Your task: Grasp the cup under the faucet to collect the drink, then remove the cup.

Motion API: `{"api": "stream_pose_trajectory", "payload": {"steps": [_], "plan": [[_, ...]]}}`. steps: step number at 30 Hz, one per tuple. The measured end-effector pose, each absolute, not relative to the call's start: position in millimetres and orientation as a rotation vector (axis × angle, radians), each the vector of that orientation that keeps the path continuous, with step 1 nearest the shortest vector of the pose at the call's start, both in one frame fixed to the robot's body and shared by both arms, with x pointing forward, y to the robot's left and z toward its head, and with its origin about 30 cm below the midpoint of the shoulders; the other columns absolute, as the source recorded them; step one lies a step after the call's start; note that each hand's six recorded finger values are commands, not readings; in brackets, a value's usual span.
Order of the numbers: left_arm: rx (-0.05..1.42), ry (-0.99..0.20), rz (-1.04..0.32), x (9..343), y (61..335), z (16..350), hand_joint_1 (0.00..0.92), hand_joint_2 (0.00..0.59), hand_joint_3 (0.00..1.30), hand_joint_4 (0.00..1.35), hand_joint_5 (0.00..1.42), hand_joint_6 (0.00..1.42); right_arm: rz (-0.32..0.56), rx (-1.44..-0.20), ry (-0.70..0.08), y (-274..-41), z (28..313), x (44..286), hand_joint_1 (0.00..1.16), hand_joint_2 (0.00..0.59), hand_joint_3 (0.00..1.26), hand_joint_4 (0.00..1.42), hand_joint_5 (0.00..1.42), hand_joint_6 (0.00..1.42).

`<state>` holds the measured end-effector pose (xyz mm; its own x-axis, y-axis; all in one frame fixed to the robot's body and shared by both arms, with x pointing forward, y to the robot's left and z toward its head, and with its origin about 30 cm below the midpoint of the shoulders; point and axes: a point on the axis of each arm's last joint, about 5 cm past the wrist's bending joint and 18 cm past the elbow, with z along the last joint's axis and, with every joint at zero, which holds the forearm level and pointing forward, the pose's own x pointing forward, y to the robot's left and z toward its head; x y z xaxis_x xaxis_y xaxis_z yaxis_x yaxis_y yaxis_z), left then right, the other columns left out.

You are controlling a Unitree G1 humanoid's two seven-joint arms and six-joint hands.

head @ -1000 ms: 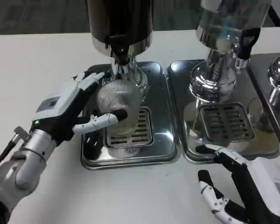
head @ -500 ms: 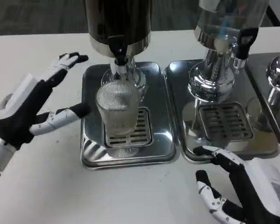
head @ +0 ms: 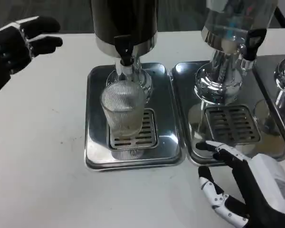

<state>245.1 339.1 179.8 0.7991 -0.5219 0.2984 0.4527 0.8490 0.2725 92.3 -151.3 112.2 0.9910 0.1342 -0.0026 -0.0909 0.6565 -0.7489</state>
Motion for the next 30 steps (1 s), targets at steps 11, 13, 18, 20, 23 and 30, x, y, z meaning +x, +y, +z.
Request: {"api": "stream_pose_trajectory", "payload": {"steps": [11,13,18,20,23,30], "plan": [[-0.079,-0.255,-0.829,282,336,209,0.0,0.111,0.32,0.19,0.22,0.17,0.117,-0.809,-0.062,-149,110,96,0.42,0.462,0.31,0.27,0.29,0.25],[-0.077,-0.246,-0.848,287,334,215,0.0,0.108,0.32,0.18,0.21,0.16,0.116,-0.798,-0.057,-148,108,98,0.42,0.462,0.31,0.27,0.29,0.25],[-0.088,-0.233,-0.857,297,329,218,0.0,0.107,0.31,0.17,0.21,0.15,0.114,-0.787,-0.06,-146,108,98,0.42,0.461,0.32,0.27,0.29,0.25],[-0.085,-0.224,-0.87,303,324,220,0.0,0.106,0.31,0.17,0.21,0.15,0.111,-0.784,-0.061,-145,107,98,0.42,0.461,0.32,0.28,0.29,0.25],[-0.086,-0.216,-0.884,309,319,223,0.0,0.103,0.3,0.17,0.21,0.14,0.112,-0.782,-0.063,-145,107,98,0.42,0.461,0.32,0.28,0.3,0.25],[-0.168,-0.172,-0.946,326,298,217,0.0,0.104,0.24,0.1,0.15,0.11,0.109,-0.781,-0.085,-144,110,103,0.42,0.461,0.32,0.28,0.3,0.25]]}}
